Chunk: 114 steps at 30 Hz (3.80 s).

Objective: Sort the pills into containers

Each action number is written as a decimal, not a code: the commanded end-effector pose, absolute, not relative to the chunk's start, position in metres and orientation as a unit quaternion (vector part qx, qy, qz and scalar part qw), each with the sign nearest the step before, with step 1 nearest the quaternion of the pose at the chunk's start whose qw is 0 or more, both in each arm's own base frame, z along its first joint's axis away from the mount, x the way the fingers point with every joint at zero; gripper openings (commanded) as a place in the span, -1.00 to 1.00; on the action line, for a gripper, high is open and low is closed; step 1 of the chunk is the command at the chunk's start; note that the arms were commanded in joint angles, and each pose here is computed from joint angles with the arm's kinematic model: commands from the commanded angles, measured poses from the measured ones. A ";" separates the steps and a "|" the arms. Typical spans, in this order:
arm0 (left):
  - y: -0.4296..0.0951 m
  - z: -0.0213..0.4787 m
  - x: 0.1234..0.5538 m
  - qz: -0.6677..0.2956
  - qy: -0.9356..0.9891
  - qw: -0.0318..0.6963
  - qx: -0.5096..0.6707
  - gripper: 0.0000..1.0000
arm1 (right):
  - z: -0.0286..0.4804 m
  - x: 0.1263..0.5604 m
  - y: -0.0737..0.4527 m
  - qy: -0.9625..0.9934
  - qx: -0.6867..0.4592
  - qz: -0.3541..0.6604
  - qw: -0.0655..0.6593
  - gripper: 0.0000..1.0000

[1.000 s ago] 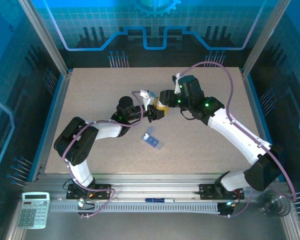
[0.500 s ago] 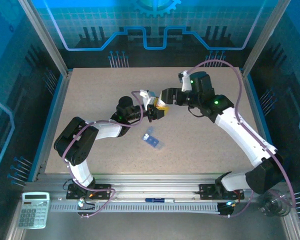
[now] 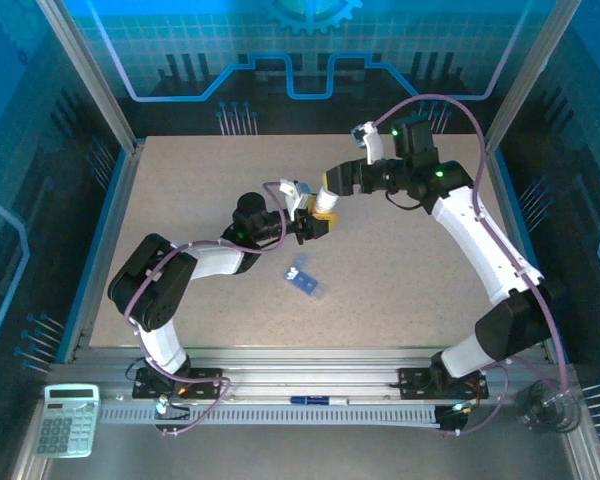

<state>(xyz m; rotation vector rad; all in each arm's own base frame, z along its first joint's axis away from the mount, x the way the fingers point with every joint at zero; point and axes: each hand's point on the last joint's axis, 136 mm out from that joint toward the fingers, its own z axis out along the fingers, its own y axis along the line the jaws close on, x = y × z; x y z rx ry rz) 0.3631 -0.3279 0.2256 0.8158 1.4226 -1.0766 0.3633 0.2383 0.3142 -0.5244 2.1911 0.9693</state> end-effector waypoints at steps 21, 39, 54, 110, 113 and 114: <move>-0.328 0.256 0.356 -0.457 0.566 0.586 0.358 -1.00 | 0.285 0.355 0.258 0.860 -0.232 0.358 0.281 -0.08; -0.328 0.258 0.359 -0.458 0.567 0.586 0.355 -1.00 | 0.255 0.340 0.265 0.894 -0.045 0.298 0.331 -0.23; -0.327 0.257 0.357 -0.454 0.568 0.585 0.360 -1.00 | 0.329 0.326 0.227 0.837 -0.113 0.376 0.382 0.61; -0.331 0.250 0.360 -0.459 0.576 0.573 0.360 -1.00 | 0.232 0.341 0.256 0.905 -0.013 0.300 0.302 -0.22; -0.331 0.248 0.360 -0.459 0.577 0.571 0.360 -1.00 | 0.243 0.343 0.254 0.901 -0.014 0.302 0.310 -0.11; -0.331 0.248 0.360 -0.459 0.577 0.571 0.360 -1.00 | 0.248 0.345 0.252 0.899 -0.016 0.305 0.313 -0.05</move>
